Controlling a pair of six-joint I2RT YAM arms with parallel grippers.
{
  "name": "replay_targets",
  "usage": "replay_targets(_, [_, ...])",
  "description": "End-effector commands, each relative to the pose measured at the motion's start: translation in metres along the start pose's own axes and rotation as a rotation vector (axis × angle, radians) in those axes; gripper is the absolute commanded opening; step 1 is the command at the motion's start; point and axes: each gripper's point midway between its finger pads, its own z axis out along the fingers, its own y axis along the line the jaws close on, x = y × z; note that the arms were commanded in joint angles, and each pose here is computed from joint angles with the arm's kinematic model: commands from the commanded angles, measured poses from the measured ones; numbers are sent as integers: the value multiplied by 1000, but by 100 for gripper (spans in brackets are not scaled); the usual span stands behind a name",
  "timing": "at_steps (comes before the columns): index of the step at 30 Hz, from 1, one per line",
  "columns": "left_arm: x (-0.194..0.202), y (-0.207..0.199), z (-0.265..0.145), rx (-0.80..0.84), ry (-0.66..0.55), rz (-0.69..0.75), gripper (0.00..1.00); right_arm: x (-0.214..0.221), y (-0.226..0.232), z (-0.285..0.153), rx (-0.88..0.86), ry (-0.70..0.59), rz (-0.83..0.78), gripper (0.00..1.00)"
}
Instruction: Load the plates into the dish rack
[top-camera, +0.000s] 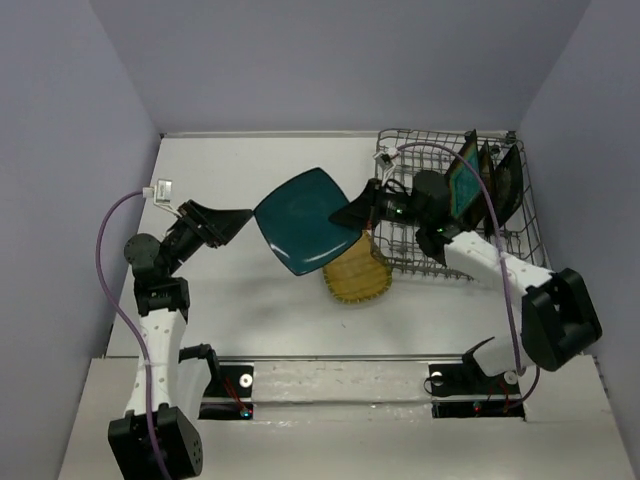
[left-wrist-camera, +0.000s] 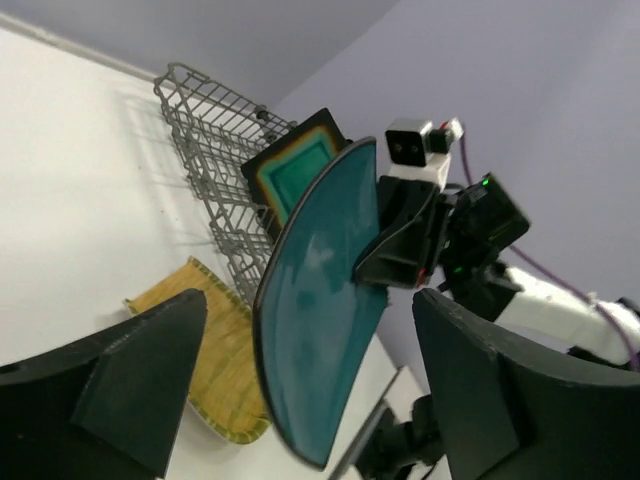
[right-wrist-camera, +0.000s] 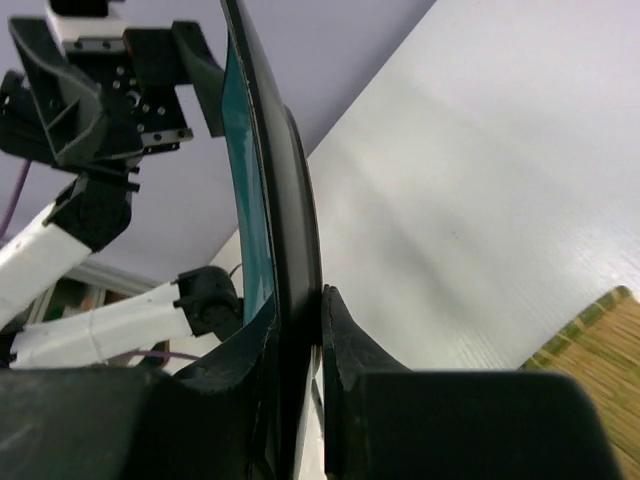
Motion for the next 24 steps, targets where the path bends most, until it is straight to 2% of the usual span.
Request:
replay_targets(1, [6, -23, -3, 38, 62, 83, 99, -93, 42, -52, 89, -325, -146, 7])
replay_targets(5, [12, -23, 2, 33, 86, 109, 99, -142, 15, -107, 396, -501, -191, 7])
replay_targets(8, [10, -23, 10, 17, 88, 162, 99, -169, -13, -150, 690, -560, -253, 7])
replay_targets(9, [16, -24, 15, 16, 114, 175, 99, -162, -28, -163, 807, -514, -271, 7])
replay_targets(11, [12, -19, 23, -59, 110, 206, 99, -180, -39, -193, 991, -557, -322, 7])
replay_targets(12, [24, -26, 29, -37, 151, 274, 99, -177, -47, -206, 1078, -540, -324, 7])
replay_targets(14, [21, -31, 33, -71, 147, 316, 99, -181, -63, -233, 1269, -537, -347, 7])
replay_targets(17, [26, -32, 31, -78, 155, 350, 99, -185, -74, -258, 1441, -534, -370, 7])
replay_targets(18, [26, -34, 29, -81, 149, 362, 99, -181, -85, -259, 1486, -482, -378, 7])
replay_targets(24, [41, -31, 26, -132, 188, 433, 99, -184, -107, -268, 1626, -401, -388, 7])
